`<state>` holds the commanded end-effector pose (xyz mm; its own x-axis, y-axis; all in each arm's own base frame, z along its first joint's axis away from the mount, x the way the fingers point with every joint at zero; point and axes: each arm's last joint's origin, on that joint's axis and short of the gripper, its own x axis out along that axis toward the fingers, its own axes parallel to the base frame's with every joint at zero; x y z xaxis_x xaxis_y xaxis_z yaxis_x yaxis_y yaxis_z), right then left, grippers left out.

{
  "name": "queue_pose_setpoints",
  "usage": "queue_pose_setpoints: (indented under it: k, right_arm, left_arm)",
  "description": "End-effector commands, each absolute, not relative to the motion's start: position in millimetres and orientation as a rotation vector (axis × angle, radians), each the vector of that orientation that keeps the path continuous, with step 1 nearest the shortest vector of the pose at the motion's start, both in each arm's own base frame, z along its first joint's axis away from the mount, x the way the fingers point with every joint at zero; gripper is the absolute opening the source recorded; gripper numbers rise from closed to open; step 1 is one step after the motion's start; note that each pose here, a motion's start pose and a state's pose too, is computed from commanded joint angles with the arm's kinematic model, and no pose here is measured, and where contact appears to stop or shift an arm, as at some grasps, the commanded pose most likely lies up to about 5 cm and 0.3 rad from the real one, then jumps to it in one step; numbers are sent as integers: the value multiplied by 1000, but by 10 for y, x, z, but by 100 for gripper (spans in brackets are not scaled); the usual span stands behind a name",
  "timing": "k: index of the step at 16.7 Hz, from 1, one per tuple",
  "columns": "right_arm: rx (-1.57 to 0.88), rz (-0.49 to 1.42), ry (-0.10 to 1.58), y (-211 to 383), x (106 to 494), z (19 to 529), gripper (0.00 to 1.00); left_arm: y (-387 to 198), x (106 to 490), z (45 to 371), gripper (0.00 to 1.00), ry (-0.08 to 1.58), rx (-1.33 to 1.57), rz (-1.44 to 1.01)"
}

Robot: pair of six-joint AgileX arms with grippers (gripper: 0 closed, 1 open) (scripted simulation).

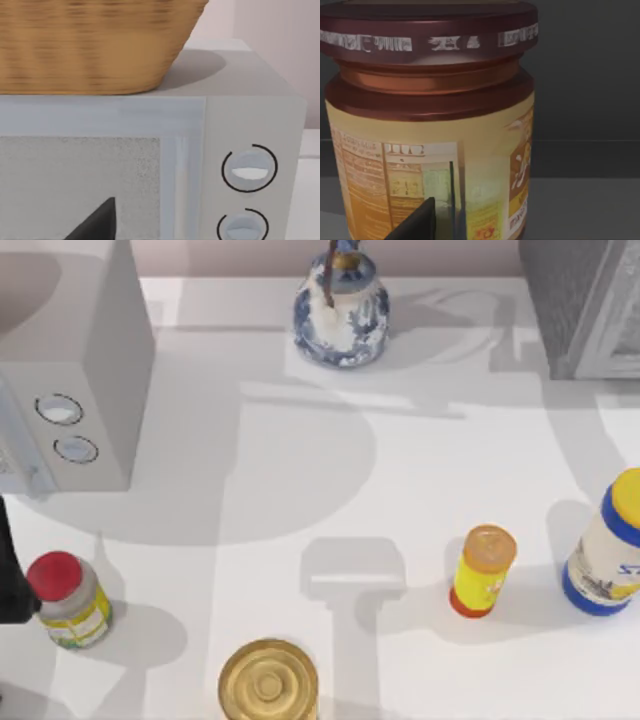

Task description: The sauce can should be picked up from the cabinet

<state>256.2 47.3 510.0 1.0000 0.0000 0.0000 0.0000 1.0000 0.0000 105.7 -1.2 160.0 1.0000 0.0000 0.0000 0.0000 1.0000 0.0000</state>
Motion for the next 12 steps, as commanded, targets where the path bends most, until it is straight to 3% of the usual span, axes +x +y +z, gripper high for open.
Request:
queue_pose_setpoints:
  k: [12]
  right_arm:
    - [0, -10, -9, 970, 2660, 5062, 100]
  left_arm:
    - [-12, 1057, 1600, 100, 0, 0, 0]
